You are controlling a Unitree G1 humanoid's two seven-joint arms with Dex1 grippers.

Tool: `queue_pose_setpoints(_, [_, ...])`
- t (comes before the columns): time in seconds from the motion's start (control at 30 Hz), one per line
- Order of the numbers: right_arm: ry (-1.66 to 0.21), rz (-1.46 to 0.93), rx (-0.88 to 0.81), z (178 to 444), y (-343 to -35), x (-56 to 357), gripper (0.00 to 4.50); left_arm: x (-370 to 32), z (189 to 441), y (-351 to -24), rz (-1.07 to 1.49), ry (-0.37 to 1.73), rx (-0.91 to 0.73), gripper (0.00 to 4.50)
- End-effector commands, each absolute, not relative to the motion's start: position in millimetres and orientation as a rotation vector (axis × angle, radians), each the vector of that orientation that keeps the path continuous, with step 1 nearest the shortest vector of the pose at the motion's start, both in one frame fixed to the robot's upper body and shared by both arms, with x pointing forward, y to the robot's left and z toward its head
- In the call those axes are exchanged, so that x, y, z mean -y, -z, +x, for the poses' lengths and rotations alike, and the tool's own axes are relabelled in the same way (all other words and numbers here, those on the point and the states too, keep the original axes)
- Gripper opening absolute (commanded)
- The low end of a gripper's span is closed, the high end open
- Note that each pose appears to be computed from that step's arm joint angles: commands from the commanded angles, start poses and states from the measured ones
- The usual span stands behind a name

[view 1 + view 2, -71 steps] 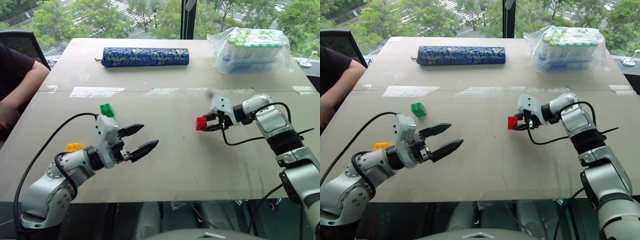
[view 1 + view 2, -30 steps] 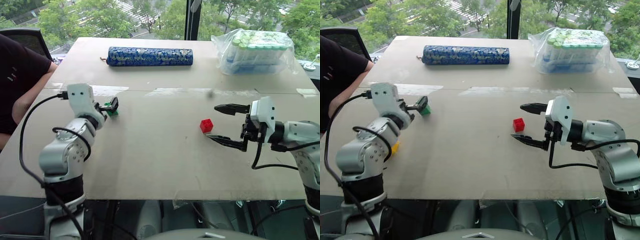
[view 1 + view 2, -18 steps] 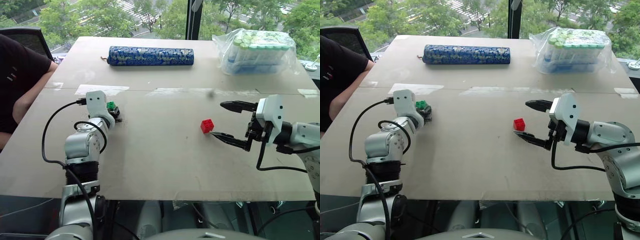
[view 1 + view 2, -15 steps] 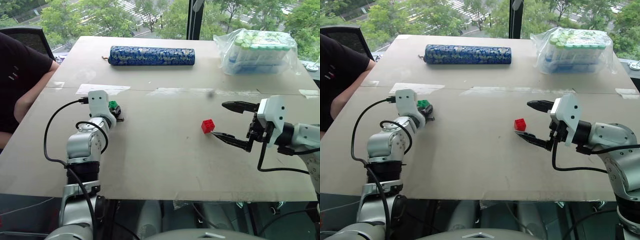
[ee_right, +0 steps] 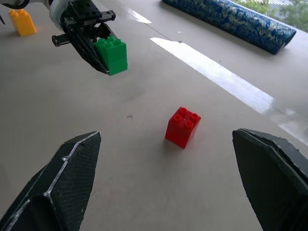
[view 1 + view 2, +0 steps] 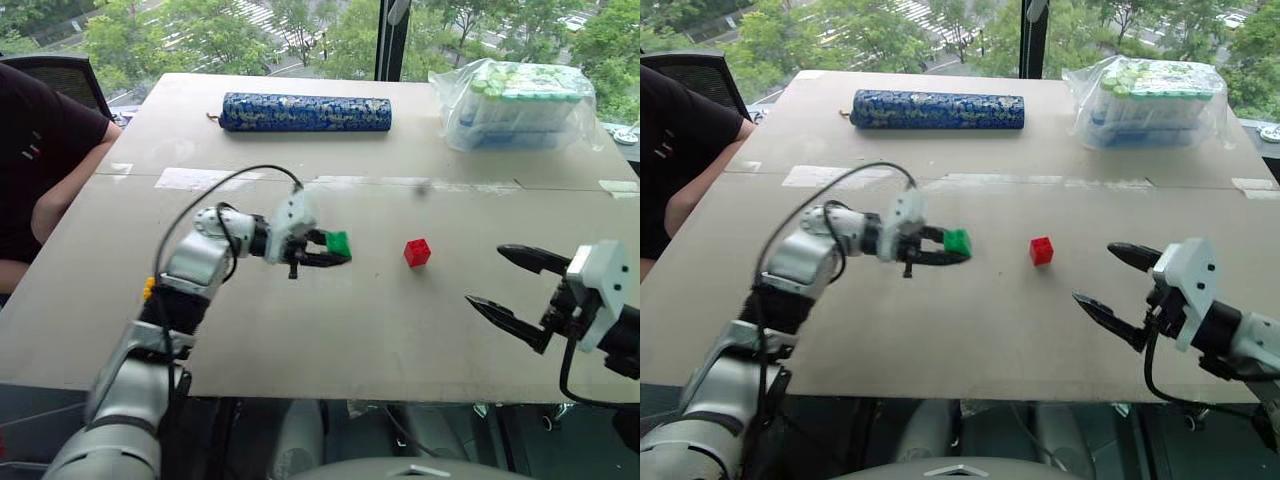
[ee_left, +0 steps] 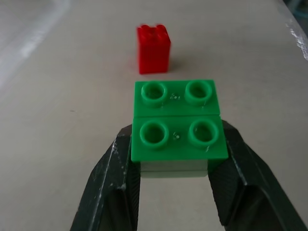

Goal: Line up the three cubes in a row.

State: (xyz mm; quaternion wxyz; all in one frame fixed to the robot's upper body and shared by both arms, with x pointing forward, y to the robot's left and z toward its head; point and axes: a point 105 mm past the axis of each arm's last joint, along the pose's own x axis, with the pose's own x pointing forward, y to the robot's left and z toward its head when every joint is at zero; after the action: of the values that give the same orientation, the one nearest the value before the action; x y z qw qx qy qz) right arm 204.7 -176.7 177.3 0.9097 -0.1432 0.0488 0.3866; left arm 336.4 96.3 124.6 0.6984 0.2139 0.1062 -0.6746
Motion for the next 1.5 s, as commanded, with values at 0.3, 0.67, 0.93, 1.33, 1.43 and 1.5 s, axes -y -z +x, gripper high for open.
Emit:
queue_pose_setpoints(0.3, [-0.728, -0.332, -0.081, 186, -185, 182, 4.5, -62, 359, -124, 0.606, 1.562, -0.179, 1.32])
queue_pose_setpoints(0.67, [-0.759, -0.336, -0.077, 186, -185, 176, 4.5, -67, 366, -121, 0.604, 1.495, -0.232, 1.32])
queue_pose_setpoints(0.93, [-0.831, -0.343, -0.077, 184, -188, 172, 4.5, -67, 367, -121, 0.609, 1.49, -0.237, 1.32])
queue_pose_setpoints(1.33, [-0.964, -0.366, -0.053, 202, -211, 178, 4.5, -76, 370, -142, 0.549, 1.443, -0.163, 4.36])
queue_pose_setpoints(1.43, [-1.021, -0.358, -0.034, 210, -229, 176, 4.5, -95, 368, -155, 0.508, 1.409, -0.158, 4.36])
queue_pose_setpoints(1.5, [-1.047, -0.396, -0.062, 216, -235, 178, 4.5, -111, 366, -167, 0.467, 1.359, -0.152, 4.36])
